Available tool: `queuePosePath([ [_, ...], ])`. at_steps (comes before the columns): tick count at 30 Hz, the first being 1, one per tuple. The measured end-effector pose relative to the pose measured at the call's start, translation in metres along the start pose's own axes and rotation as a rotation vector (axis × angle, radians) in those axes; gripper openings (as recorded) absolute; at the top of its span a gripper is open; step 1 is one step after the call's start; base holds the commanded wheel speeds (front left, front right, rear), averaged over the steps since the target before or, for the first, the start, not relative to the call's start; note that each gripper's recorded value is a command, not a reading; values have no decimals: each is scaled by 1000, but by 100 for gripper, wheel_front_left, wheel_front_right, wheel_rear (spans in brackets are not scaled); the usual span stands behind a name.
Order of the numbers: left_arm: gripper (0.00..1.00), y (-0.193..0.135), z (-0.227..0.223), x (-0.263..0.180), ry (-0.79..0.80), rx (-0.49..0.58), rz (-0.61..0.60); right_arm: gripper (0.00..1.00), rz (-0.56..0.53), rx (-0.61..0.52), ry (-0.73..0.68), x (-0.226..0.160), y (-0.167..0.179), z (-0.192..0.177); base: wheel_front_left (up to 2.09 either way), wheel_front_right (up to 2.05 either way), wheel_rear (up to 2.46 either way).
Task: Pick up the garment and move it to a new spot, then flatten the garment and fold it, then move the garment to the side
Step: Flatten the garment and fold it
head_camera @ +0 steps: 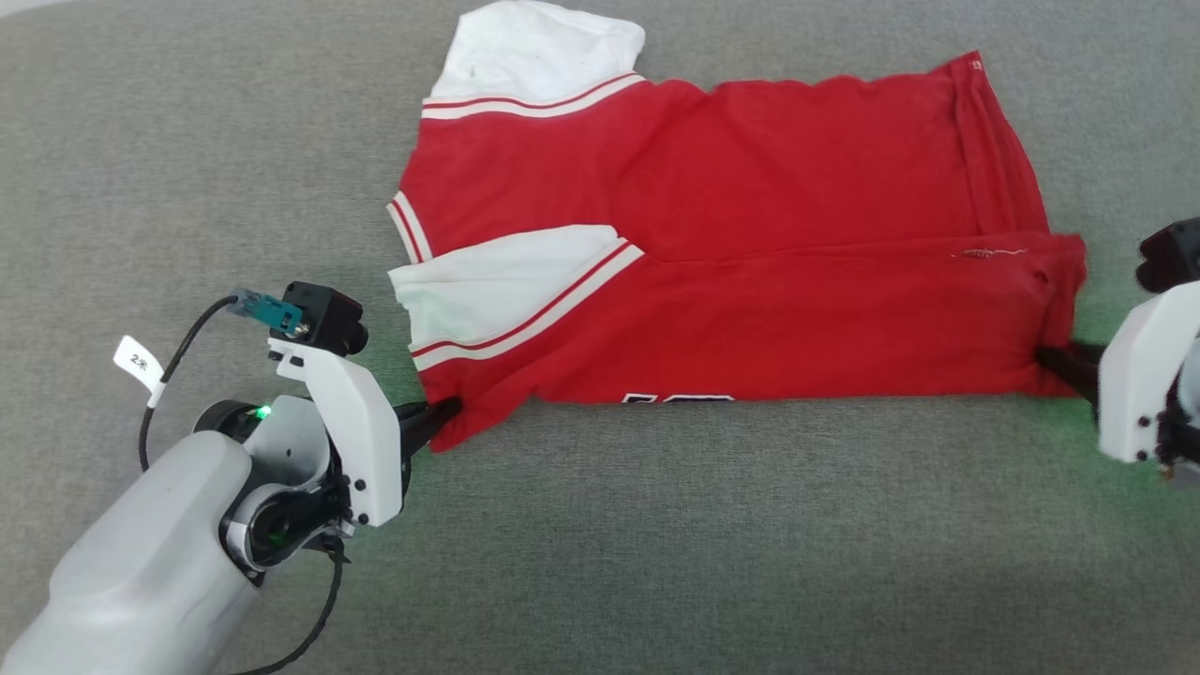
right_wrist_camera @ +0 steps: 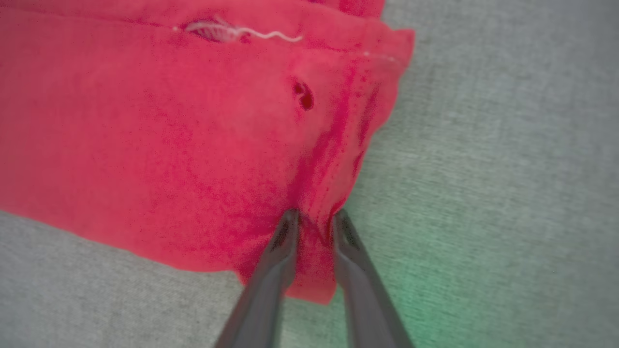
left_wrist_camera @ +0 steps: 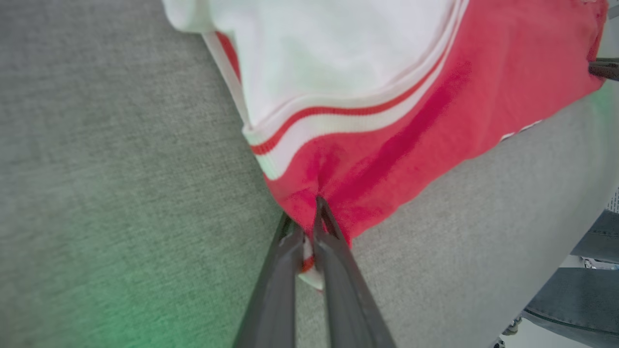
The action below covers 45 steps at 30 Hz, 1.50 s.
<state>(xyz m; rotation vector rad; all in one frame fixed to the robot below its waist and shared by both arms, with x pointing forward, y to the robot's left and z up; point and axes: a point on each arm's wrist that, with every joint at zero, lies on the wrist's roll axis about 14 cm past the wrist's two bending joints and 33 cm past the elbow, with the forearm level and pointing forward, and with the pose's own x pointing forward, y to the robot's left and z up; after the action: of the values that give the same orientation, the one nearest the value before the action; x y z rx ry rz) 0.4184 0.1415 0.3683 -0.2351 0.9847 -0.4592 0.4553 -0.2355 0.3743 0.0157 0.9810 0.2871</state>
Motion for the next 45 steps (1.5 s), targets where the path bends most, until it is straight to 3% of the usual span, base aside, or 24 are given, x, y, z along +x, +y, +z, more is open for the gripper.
queuePosePath([
  [8, 0, -1, -1, -14, -53, -16, -7, 0, 23, -19, -28, -13, 8, -2, 0, 0, 0],
  [22, 0, -5, -41, -53, -33, -49, -27, 0, 57, -20, 17, -46, 15, -53, 0, 0, 0],
  [23, 0, -6, -41, -53, -37, -52, -26, 10, 59, -19, 14, -47, 15, -55, 0, 0, 0],
  [24, 0, -5, -40, -53, -46, -57, -20, 49, 59, -18, -3, -48, 16, -53, 0, 0, 0],
  [25, 7, -4, -40, -53, -57, -60, -11, 92, 54, -13, -37, -49, 16, -47, 0, 0, 0],
  [26, 40, -3, -39, -53, -61, -60, -2, 100, 49, -15, -72, -50, 17, -41, 0, 0, 0],
  [28, 85, -2, -40, -52, -61, -55, 5, 100, 30, -8, -147, -54, 14, -26, 0, 0, 0],
  [29, 98, -1, -39, -52, -68, -51, 9, 100, 17, -6, -181, -56, 12, -21, 0, 0, 0],
  [36, 100, 26, 24, -64, -309, -10, 134, 100, -38, -8, -507, -79, 15, 32, 0, 0, 0],
  [39, 100, 38, 51, -64, -389, 85, 210, 100, -39, -4, -614, -85, 24, 43, 0, 0, 0],
  [45, 100, 21, 141, -49, -649, 144, 166, 100, -55, 27, -773, -94, 32, 56, 0, 0, 0],
])
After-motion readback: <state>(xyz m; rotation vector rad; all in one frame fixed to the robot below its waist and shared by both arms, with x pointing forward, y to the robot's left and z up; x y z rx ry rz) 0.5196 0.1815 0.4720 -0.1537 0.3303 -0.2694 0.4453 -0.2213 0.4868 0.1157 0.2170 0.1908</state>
